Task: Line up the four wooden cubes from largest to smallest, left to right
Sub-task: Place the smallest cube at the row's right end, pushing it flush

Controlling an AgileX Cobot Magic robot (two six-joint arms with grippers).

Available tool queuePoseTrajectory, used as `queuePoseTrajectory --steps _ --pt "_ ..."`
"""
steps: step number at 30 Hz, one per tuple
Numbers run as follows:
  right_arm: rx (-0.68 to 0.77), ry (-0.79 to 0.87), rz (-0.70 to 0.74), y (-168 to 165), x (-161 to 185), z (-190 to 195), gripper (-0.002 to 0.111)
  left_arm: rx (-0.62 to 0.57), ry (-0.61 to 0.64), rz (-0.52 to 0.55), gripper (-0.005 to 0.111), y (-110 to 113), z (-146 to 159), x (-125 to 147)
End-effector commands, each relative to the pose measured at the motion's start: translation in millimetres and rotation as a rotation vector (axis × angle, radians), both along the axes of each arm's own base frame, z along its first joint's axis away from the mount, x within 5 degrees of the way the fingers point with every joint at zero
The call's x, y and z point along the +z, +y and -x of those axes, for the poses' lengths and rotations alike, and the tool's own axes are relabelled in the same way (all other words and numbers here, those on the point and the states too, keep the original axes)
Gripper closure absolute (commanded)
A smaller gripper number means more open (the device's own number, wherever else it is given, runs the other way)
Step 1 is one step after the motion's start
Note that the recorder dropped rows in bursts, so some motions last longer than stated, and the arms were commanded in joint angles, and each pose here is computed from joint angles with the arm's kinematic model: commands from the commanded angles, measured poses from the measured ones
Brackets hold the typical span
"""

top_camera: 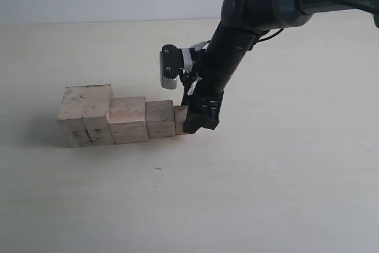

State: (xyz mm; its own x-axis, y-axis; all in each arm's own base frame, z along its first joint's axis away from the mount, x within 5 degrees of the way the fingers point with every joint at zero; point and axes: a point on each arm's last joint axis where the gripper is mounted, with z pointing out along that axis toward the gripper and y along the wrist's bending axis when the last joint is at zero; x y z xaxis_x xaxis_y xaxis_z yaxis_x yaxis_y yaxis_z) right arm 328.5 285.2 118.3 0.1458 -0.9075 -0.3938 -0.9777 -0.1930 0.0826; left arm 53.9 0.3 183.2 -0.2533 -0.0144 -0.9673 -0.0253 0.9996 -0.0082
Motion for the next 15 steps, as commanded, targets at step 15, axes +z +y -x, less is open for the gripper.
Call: queuePoseTrajectory --steps 15 --pt "-0.26 0.015 0.171 -19.4 44.6 4.2 0.027 -0.003 -0.015 0.007 0.107 -0.3 0.1 0.3"
